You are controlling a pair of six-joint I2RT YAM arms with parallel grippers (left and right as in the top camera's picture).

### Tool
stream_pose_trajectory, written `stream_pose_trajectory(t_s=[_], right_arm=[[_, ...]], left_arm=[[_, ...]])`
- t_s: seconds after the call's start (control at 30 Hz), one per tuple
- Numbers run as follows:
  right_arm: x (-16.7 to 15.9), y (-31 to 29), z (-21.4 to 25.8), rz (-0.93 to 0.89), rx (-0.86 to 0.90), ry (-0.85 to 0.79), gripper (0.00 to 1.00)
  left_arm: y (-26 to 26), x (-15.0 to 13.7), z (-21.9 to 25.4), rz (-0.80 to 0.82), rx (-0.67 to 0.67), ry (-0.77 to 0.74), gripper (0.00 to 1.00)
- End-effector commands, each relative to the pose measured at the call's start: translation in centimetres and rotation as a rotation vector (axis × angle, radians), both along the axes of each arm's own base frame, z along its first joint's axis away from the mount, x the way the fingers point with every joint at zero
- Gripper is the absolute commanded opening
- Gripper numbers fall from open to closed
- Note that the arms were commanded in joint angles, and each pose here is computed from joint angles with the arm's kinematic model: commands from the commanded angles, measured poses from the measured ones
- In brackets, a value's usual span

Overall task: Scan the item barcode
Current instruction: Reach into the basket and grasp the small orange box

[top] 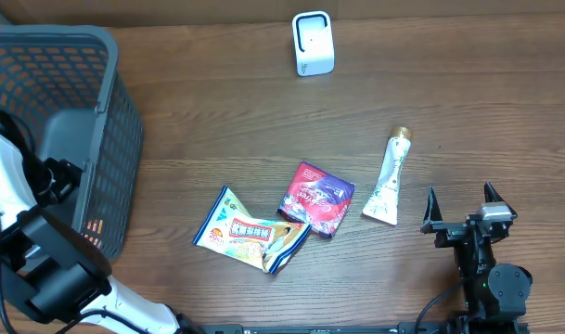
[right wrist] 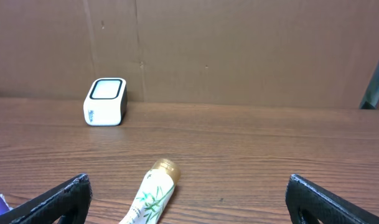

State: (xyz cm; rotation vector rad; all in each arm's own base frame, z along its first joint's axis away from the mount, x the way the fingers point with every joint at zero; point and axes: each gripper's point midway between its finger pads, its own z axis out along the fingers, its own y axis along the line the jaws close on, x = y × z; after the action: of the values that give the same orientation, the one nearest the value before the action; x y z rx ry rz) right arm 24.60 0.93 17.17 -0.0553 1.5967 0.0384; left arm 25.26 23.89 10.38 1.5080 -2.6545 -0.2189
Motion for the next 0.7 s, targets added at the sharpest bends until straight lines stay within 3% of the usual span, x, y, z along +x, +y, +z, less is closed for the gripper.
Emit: stream_pose_trajectory(t_s=[0.0, 0.4, 0.5, 0.53, 0.6, 0.63, 0.67], right_arm=[[0.0, -0.1, -0.1, -0.004, 0.003, -0.005, 1.00], [0.0, -0.1, -0.1, -0.004, 0.003, -0.005, 1.00], [0.0, -0.1, -0.1, -0.004, 0.003, -0.005, 1.00], [0.0, -0.1, -0.1, -0.004, 0.003, -0.005, 1.00], [0.0, -0.1, -0.1, -0.004, 0.003, -0.005, 1.00], [0.0, -0.1, -0.1, -0.004, 0.003, -0.005, 1.00], [0.0, -0.1, -0.1, -0.004, 0.003, -0.005, 1.00]], left_arm=[[-0.5, -1.2, -1.8, -0.015, -0.009, 0.029, 0.86], [-2.4, -3.7, -6.6, -0.027, -0.059, 0.091, 0.75], [-2.2, -3.7, -6.7, -0.038, -0.052, 0.093, 0.66], [-2.0, -3.8, -6.7, -0.039, -0.038, 0.098, 0.49], [-1.9, -3.6, -6.7, -0.039, -0.034, 0.093, 0.34], [-1.7, -3.4, -6.5, -0.038, -0.028, 0.085, 0.17], [-1.5, -3.1, -6.2, -0.039, -0.021, 0.076, 0.07]])
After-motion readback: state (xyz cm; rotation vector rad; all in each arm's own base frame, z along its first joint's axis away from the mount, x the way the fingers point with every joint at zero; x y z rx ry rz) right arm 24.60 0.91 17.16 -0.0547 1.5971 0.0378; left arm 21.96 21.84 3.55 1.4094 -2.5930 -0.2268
